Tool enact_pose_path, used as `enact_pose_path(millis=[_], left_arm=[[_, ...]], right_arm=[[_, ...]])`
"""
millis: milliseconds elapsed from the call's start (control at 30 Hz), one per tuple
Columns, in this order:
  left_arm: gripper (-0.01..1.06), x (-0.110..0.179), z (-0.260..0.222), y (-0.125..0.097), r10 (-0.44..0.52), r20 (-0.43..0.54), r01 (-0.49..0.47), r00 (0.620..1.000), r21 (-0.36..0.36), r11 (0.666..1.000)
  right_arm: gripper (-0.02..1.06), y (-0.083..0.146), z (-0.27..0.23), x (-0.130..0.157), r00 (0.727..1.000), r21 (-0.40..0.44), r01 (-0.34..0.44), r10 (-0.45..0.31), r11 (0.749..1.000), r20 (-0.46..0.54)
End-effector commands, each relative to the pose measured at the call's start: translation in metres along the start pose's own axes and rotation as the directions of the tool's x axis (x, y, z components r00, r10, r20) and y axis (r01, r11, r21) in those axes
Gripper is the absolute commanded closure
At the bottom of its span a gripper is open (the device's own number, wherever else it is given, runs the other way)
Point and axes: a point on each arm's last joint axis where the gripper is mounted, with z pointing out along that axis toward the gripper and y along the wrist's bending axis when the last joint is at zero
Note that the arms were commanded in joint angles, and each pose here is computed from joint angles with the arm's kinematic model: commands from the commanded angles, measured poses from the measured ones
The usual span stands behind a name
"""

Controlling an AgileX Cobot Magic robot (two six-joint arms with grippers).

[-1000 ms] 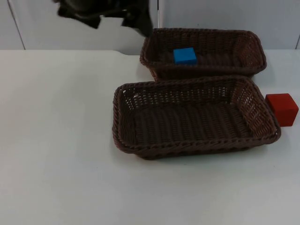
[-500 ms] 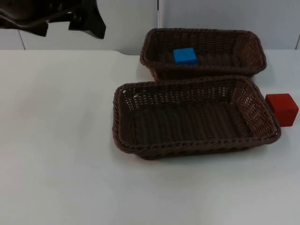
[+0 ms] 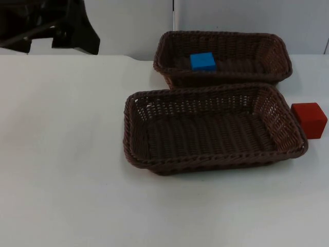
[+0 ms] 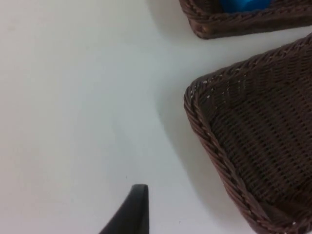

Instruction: Pick up one cube with the left hand and place it into the upper basket. Pick up one cube with the right hand and place it into the lower basket.

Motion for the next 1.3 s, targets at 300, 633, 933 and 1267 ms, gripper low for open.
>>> enact_pose_path(millis=[300, 633, 933, 1267], left_arm=[[0.0, 0.023, -0.027, -0.003, -0.06, 0.047, 0.06, 0.997, 0.009, 0.998], [0.0, 0.028, -0.053, -0.01, -0.036, 0.06, 0.034, 0.998, 0.034, 0.999], [0.0, 0.055, -0.069, -0.011, -0.031, 0.08, 0.029, 0.996, 0.034, 0.999], [0.0, 0.07, -0.097, -0.015, -0.013, 0.161, 0.006, 0.987, 0.045, 0.999]], right_arm=[[-0.01, 0.0, 0.0, 0.0, 1.0, 0.004, -0.002, 0.002, 1.0, 0.004], [-0.01, 0.0, 0.0, 0.0, 1.0, 0.004, -0.002, 0.002, 1.0, 0.004], [-0.01, 0.0, 0.0, 0.0, 1.0, 0.004, -0.002, 0.002, 1.0, 0.004], [-0.01, 0.001, 0.0, 0.0, 1.0, -0.003, -0.01, 0.01, 1.0, 0.004]])
